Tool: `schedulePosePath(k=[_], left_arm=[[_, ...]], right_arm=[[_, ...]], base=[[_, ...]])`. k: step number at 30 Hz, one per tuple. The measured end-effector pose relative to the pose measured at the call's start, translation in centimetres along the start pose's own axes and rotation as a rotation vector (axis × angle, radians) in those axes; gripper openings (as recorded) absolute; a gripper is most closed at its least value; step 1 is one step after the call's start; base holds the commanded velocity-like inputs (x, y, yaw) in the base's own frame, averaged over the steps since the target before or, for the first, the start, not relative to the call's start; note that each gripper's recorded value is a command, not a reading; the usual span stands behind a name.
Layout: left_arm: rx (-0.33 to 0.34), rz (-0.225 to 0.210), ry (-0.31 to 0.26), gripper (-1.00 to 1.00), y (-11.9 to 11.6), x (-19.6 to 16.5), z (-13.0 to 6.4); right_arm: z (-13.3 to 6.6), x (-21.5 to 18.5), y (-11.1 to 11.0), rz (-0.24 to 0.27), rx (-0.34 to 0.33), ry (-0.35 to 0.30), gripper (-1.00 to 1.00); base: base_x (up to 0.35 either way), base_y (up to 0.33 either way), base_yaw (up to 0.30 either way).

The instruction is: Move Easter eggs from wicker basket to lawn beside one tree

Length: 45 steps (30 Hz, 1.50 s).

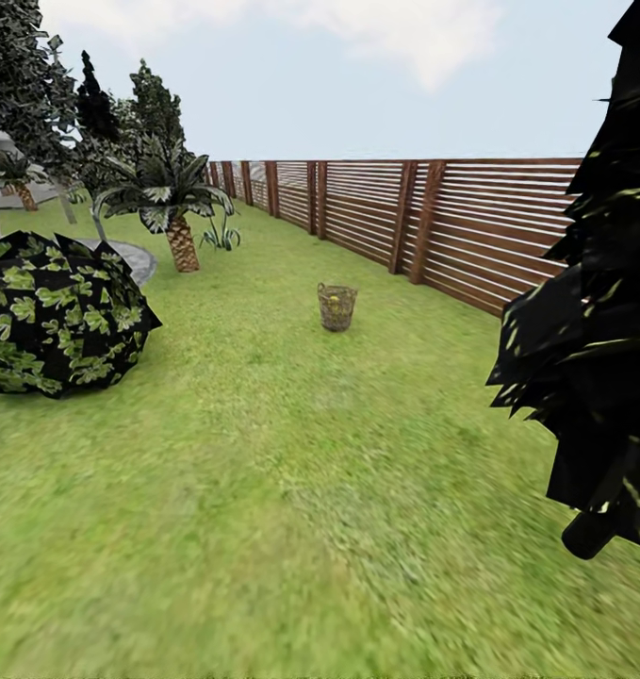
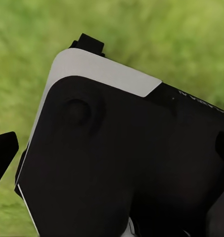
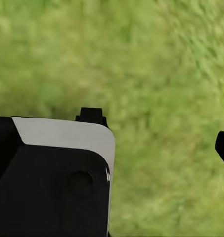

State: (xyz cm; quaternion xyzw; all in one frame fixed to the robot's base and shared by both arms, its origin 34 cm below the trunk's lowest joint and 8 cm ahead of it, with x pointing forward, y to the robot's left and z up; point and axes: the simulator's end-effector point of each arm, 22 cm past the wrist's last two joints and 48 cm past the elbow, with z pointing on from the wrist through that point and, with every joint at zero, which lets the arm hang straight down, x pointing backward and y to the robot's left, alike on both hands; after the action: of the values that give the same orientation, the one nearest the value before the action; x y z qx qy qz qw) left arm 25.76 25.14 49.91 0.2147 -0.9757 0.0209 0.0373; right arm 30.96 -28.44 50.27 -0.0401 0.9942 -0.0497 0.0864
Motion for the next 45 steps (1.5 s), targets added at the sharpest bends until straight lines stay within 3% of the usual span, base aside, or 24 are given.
schedulePosePath(k=[26, 45], left_arm=[[-0.016, -0.004, 0.035, 1.00, 0.6, 1.3, 0.5], [-0.012, -0.003, 0.015, 1.00, 0.5, 0.8, 0.4]], right_arm=[[0.3, 1.6, 0.3, -0.003, -0.005, 0.037, 1.00], [0.3, 1.0, 0.2, -0.002, -0.004, 0.020, 1.00]], base=[[0.000, 0.000, 0.000], [0.000, 0.000, 0.000]])
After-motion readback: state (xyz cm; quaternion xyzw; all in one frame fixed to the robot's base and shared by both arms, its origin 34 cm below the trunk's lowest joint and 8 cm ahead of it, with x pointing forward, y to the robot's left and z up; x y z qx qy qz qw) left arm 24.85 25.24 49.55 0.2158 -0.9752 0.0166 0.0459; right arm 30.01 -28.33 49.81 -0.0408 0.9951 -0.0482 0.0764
